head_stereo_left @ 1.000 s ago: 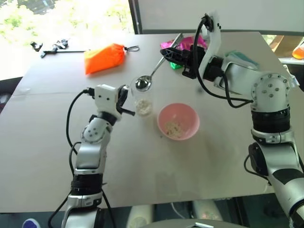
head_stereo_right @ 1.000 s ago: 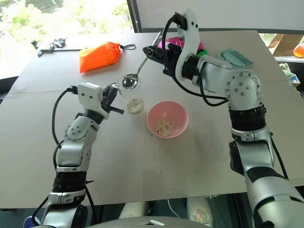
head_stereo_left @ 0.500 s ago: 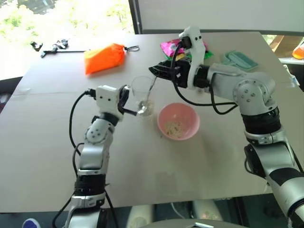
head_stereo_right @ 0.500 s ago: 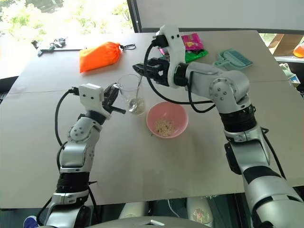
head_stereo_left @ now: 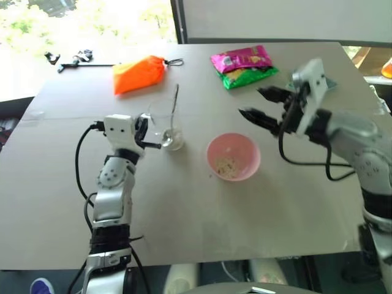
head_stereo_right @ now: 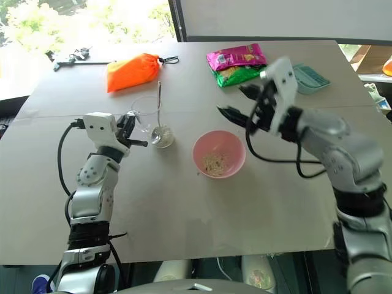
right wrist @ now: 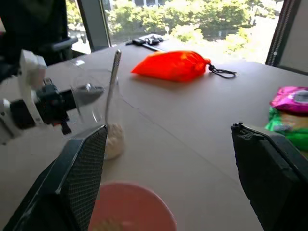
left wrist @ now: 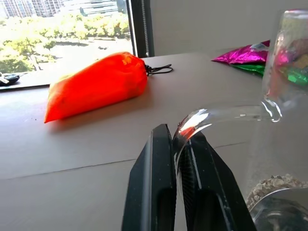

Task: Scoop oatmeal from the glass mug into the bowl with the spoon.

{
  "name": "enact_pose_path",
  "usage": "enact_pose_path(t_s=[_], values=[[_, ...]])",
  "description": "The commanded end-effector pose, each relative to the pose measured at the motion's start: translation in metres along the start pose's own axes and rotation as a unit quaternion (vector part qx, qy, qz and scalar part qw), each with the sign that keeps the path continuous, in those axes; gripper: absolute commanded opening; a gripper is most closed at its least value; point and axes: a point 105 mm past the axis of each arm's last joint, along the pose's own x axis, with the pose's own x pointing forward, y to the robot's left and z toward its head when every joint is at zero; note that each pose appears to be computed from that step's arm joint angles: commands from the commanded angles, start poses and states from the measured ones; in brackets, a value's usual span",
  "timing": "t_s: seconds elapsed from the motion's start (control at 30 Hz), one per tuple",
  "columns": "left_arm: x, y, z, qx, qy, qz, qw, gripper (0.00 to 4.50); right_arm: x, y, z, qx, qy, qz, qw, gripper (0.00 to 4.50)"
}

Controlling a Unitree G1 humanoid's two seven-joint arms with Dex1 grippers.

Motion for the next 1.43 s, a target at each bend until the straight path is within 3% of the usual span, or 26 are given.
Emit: enact_pose_path(t_s=[0.03,0.17,0.2,0.5,0.67,0.9,1.17,1.43], values=[[-0.007,0.021,0.017,0.014,-0.039,0.042,0.998,0.00,-0.020,0.014,-0.006,-0.033,-0.022,0.000,0.999,4.13],[-0.010,0.023,0.012,0.014,-0.033,0.039,0.999,0.00,-0.040,0.011,-0.032,-0.020,0.000,-0.048,0.999,4.13],[-0.011,0.022,0.011,0.005,-0.033,0.033,0.999,0.76,-0.043,0.010,-0.038,-0.020,0.006,-0.057,0.998,4.19],[-0.027,0.016,0.013,-0.030,-0.018,0.010,0.999,4.44,-0.060,0.005,-0.061,-0.052,0.026,-0.078,0.995,4.19],[-0.057,0.022,0.019,-0.033,0.008,-0.020,0.999,4.44,-0.079,0.000,-0.066,-0.054,0.031,-0.079,0.995,4.19],[-0.097,0.032,0.007,-0.032,0.074,-0.037,0.996,4.44,-0.101,-0.007,-0.083,-0.048,0.063,-0.085,0.993,4.19],[-0.147,0.023,0.011,-0.073,0.130,-0.104,0.983,4.44,-0.132,0.002,-0.082,-0.058,0.085,-0.062,0.993,4.19],[-0.158,0.041,0.011,-0.069,0.149,-0.098,0.982,4.44,-0.158,0.000,-0.083,-0.047,0.104,-0.064,0.991,4.19]])
